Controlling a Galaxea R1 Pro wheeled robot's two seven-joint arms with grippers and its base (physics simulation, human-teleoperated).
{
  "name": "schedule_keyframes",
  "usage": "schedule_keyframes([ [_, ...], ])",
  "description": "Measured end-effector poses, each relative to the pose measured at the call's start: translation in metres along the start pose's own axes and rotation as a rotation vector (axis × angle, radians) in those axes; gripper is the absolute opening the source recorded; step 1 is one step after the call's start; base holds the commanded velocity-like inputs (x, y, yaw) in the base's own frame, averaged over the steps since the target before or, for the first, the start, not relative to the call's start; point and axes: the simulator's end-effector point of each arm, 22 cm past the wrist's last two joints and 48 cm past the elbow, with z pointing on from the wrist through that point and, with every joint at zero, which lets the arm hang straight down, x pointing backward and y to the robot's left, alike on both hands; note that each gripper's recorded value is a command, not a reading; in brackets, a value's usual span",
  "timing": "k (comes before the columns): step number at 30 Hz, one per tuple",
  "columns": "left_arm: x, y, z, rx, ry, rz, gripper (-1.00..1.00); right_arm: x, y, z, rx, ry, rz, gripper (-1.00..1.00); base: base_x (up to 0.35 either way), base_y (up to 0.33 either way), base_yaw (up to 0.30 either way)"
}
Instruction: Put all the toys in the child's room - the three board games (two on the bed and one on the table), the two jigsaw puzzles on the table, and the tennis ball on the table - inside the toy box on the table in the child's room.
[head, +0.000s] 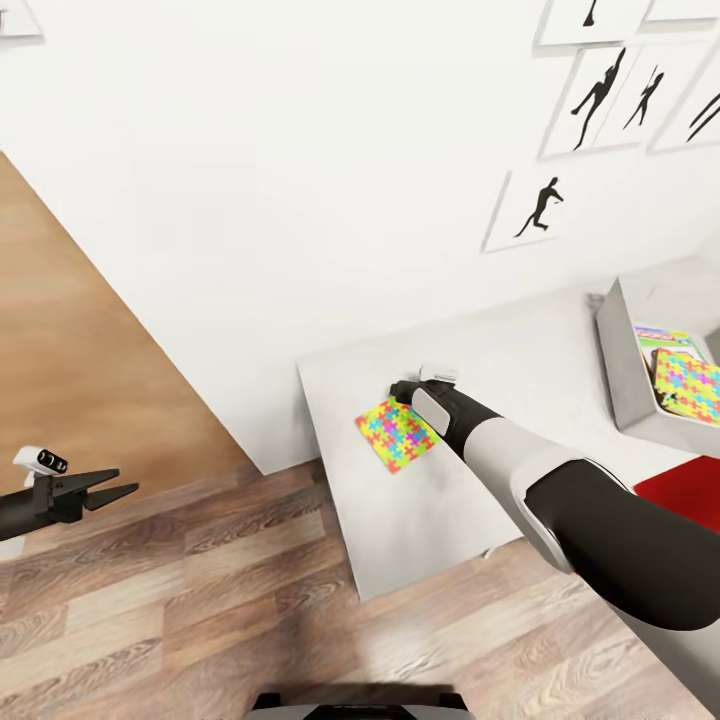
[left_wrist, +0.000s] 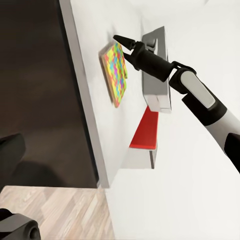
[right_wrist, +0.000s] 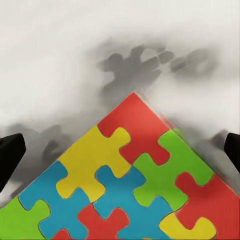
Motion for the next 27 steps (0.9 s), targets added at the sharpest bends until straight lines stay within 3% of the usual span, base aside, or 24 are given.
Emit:
schedule_keyframes([
  [17, -0.0002, -0.0003, -0.0003, 0.0, -0.001, 0.001, 1.0, 0.0005, -0.0013, 0.0, 0.004, 0.0, -0.008, 1.0, -0.004, 0.105, 0.0],
  [27, -0.0003, -0.0002, -0.0003, 0.0, -0.001, 0.0, 1.0, -0.0015, 0.0055, -0.0009, -0.019, 0.002, 0.044, 1.0, -0.051, -0.023, 0.0],
])
